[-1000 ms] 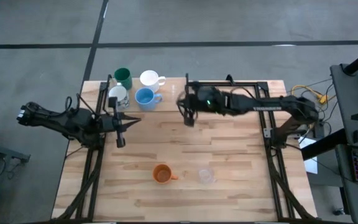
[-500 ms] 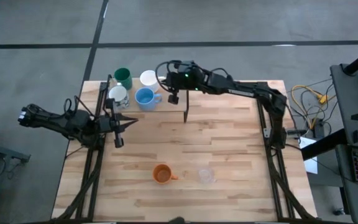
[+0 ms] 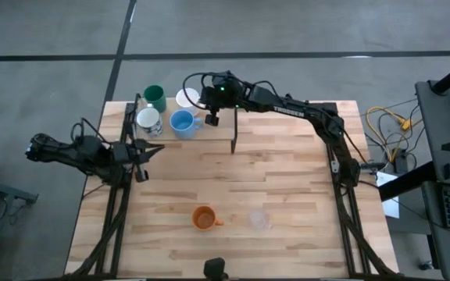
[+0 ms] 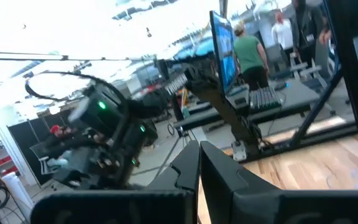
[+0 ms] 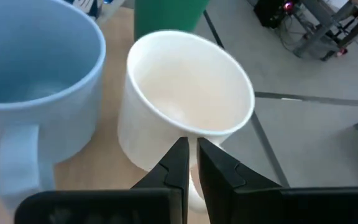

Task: Stack small to large cups/mugs on shelf
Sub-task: Put the white mug on the shelf

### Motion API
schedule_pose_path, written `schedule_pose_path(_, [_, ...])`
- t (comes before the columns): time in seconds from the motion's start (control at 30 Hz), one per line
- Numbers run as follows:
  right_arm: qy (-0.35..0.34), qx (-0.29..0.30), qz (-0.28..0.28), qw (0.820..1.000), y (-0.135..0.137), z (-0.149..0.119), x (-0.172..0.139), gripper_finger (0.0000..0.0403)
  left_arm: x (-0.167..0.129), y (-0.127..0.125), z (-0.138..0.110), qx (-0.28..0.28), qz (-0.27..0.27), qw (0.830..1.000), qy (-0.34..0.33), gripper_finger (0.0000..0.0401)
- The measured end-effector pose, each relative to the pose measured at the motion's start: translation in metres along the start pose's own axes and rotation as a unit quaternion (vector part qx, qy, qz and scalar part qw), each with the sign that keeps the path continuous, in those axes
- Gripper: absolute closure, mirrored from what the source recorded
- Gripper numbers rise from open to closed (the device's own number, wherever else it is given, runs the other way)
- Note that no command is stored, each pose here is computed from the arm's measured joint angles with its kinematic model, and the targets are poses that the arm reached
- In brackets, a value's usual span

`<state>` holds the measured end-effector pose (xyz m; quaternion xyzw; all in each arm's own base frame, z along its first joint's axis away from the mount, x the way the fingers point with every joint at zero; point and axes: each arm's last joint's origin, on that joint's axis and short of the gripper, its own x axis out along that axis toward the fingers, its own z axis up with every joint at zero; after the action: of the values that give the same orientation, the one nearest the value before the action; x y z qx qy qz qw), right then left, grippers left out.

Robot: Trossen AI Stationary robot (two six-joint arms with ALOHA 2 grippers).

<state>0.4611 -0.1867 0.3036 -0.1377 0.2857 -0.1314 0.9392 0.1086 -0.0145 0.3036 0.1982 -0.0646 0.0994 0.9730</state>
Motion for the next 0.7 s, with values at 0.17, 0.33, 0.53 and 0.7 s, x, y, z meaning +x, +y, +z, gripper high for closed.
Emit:
schedule_pose_path(0.17, [-0.001,-0.002,-0.003,1.000,-0.0016,-0.0018,0.0006,0.0377,-0.0009,0.0006,0.0003,-0.001,0.001,1.000,-0.001,0.0401])
schedule_pose_path(0.33, [0.004,-0.002,-0.001,1.000,-0.0018,-0.0026,-0.0004,0.0377,-0.0009,0.0006,0.0004,-0.002,0.001,1.000,-0.002,0.0401])
schedule_pose_path(0.53, [-0.003,-0.002,-0.004,1.000,-0.0022,-0.0018,-0.0004,0.0377,-0.0009,0.0007,0.0004,-0.002,0.001,1.000,-0.002,0.0401])
schedule_pose_path(0.7, [-0.005,-0.005,-0.005,1.000,-0.0013,-0.0034,0.0033,0.0377,-0.0006,0.0004,0.0002,-0.002,0.001,1.000,-0.001,0.0401])
